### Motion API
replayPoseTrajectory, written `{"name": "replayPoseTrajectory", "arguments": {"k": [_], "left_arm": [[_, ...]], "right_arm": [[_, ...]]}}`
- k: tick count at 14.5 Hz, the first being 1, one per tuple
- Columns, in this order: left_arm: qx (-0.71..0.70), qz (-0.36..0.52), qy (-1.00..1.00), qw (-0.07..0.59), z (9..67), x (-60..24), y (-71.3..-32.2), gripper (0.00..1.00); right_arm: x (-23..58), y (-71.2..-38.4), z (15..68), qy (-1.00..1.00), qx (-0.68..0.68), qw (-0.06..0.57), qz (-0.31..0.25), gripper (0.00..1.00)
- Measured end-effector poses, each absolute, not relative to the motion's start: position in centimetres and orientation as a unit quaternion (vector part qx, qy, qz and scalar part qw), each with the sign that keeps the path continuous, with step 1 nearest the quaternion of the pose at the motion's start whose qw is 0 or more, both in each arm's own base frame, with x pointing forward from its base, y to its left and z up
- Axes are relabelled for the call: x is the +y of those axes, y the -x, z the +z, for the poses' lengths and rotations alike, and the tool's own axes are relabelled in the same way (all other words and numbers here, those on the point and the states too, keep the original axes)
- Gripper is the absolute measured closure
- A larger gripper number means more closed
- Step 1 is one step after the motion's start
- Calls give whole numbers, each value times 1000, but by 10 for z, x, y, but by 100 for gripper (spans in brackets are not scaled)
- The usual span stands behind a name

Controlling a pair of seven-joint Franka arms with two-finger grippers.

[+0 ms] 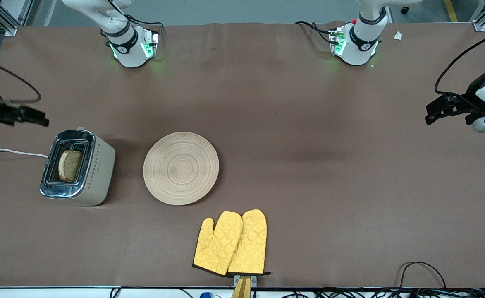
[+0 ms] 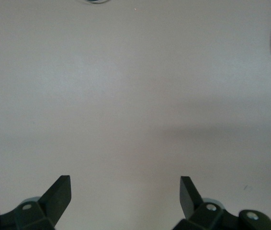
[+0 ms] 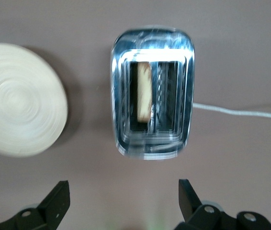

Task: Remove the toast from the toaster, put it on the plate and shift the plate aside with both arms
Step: 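Move the right gripper over the toaster toward the toast slice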

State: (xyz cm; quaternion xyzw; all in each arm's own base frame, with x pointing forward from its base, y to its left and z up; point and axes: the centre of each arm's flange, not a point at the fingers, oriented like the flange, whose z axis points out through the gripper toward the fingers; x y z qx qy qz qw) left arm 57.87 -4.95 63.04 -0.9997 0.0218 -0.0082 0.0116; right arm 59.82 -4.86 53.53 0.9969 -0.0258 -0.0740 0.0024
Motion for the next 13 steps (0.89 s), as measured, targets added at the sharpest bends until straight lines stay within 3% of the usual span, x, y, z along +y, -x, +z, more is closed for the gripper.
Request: {"name": "replayPoseTrajectory", "arguments": {"k": [4, 10, 13], "left_arm": [[28, -11, 999, 29, 630, -53, -579, 0], [32, -13, 999, 42, 631, -55, -579, 0], [32, -12, 999, 41, 630, -55, -579, 0]], "right_arm": [[-58, -619, 447, -998, -29, 6, -62, 0], [-58, -608, 392, -999, -25, 6, -48, 3], [-59, -608, 385, -999, -17, 6, -50, 35]]}}
